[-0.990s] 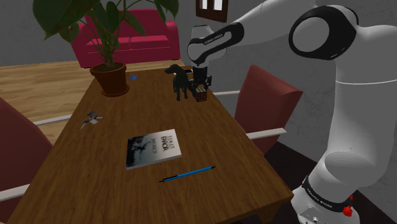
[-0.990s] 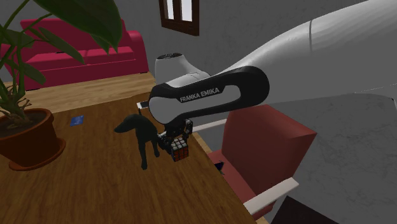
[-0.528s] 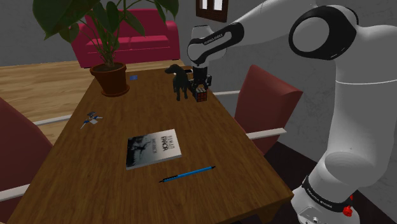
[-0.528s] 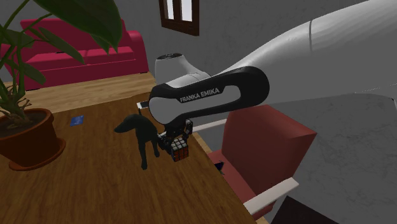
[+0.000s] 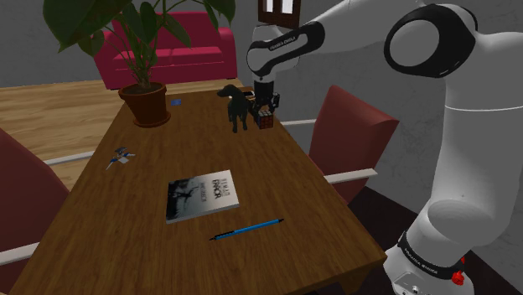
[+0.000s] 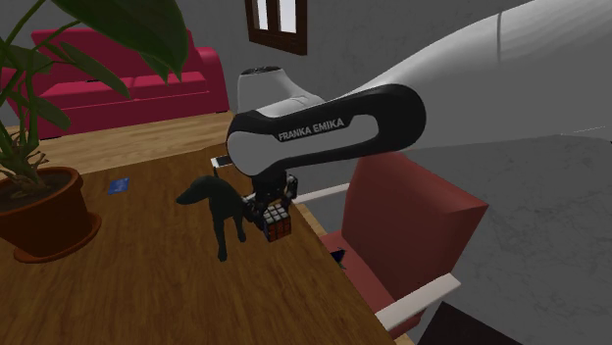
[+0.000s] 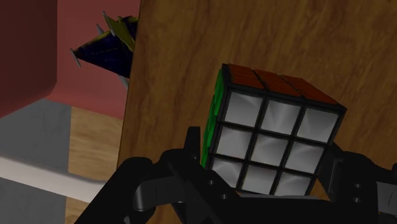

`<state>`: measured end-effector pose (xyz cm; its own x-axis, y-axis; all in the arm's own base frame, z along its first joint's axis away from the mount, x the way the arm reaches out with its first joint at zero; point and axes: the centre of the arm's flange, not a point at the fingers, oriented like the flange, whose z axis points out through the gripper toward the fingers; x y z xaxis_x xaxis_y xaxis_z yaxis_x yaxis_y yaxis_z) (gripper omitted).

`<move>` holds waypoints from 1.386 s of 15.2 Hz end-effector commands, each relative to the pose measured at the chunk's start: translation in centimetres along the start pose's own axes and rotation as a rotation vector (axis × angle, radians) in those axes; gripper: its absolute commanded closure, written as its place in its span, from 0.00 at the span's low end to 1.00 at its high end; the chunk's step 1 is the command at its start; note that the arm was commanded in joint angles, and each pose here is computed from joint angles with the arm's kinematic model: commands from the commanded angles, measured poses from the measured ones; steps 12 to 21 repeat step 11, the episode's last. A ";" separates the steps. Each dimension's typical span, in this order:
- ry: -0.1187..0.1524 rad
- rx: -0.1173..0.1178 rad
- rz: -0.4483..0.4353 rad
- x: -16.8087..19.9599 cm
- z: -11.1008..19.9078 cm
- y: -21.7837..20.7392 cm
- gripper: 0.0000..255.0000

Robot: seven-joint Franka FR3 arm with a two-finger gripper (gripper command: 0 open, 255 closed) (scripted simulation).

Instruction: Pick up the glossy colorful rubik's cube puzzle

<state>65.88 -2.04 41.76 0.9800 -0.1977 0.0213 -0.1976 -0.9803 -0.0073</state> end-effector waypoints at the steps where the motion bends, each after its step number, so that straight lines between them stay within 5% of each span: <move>1: 0.000 0.000 0.000 0.1 -1.1 -0.1 1.00; 9: 0.000 0.000 0.000 0.1 -5.3 -0.2 1.00; 21: 0.000 0.000 0.000 0.1 -5.4 -0.2 1.00</move>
